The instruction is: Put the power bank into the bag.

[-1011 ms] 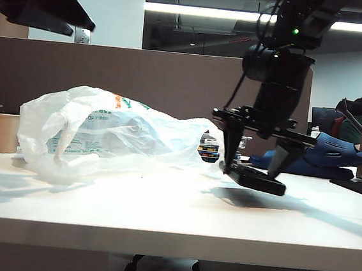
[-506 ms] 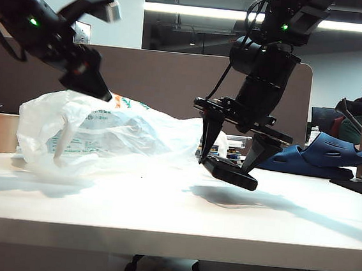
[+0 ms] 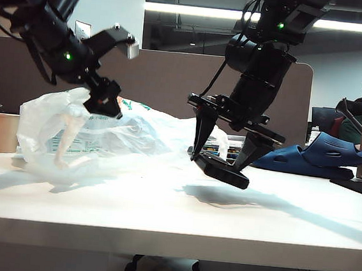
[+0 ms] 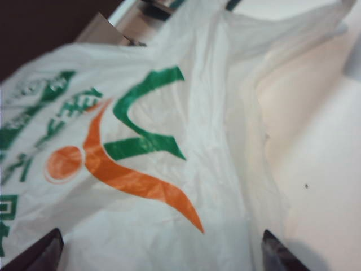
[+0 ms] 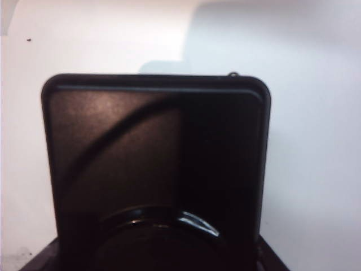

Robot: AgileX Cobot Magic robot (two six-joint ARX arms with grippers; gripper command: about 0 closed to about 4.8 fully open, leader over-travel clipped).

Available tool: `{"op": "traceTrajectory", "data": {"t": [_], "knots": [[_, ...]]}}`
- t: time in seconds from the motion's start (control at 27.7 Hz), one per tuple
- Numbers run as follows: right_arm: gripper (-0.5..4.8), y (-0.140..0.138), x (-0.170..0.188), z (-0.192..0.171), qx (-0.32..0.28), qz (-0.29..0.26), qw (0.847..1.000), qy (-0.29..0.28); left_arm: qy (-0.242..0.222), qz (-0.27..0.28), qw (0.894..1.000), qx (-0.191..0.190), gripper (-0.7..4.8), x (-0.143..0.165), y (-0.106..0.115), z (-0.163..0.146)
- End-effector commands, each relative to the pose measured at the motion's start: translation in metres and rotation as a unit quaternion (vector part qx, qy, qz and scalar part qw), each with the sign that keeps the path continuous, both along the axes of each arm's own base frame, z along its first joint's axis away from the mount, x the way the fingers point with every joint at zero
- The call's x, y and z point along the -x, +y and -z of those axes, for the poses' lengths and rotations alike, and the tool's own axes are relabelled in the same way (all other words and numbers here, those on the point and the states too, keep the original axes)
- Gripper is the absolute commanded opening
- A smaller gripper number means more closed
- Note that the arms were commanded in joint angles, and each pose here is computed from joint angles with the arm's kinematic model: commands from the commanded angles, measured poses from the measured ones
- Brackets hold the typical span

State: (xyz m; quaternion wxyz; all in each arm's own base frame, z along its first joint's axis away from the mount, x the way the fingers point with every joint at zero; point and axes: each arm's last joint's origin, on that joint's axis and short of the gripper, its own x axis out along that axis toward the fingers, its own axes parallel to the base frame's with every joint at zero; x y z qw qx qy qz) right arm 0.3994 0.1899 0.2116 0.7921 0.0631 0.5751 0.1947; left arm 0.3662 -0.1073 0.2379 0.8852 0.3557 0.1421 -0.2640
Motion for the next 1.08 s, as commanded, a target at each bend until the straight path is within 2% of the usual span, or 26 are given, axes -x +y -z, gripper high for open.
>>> {"op": "traceTrajectory", "data": {"t": [0.04, 0.11, 0.14, 0.18, 0.47, 0.61, 0.69, 0.76, 0.87, 0.94, 0.97, 1.08], "knots": [[2.05, 0.0020, -0.0012, -0.0079, -0.013, -0.003, 1.000, -0.019, 0.002, 0.001, 1.000, -0.003, 4.79, -0.0024, -0.0007, 0.0039], [2.05, 0.0021, -0.0015, -0.0080, -0.014, -0.003, 1.000, -0.020, 0.002, -0.005, 1.000, -0.006, 4.79, -0.0033, -0.0005, 0.0054], [2.05, 0.0021, -0.0016, -0.0079, -0.014, -0.003, 1.000, -0.020, 0.001, -0.008, 1.000, -0.008, 4.36, -0.0033, -0.0003, 0.0053], [2.05, 0.0021, -0.0016, -0.0079, -0.014, -0.003, 1.000, -0.020, 0.002, -0.007, 1.000, -0.008, 4.22, -0.0033, -0.0003, 0.0054], [2.05, 0.0022, -0.0017, -0.0080, -0.014, -0.003, 1.000, -0.021, 0.024, 0.012, 1.000, -0.012, 4.22, 0.0017, -0.0093, 0.0092], [2.05, 0.0023, -0.0018, -0.0081, -0.015, -0.003, 1.000, -0.022, 0.017, 0.014, 1.000, -0.019, 4.18, 0.0013, -0.0096, 0.0086], [2.05, 0.0023, -0.0019, -0.0083, -0.015, -0.003, 1.000, -0.022, 0.003, 0.003, 0.999, -0.036, 3.57, 0.0003, -0.0088, 0.0075], [2.05, 0.0024, -0.0020, -0.0084, -0.016, -0.003, 1.000, -0.023, -0.003, 0.001, 0.999, -0.045, 3.23, 0.0000, -0.0085, 0.0071], [2.05, 0.0024, -0.0021, -0.0084, -0.016, -0.003, 1.000, -0.023, -0.004, 0.001, 0.999, -0.047, 2.53, -0.0001, -0.0085, 0.0070], [2.05, 0.0024, -0.0021, -0.0084, -0.016, -0.003, 1.000, -0.024, -0.005, 0.001, 0.999, -0.047, 1.72, -0.0002, -0.0085, 0.0068], [2.05, 0.0024, -0.0022, -0.0082, -0.016, -0.003, 1.000, -0.024, -0.005, 0.001, 0.999, -0.046, 0.70, -0.0002, -0.0085, 0.0066], [2.05, 0.0027, -0.0021, -0.0085, -0.021, -0.006, 1.000, -0.022, -0.005, 0.001, 0.999, -0.046, 0.03, -0.0001, -0.0085, 0.0066]]}}
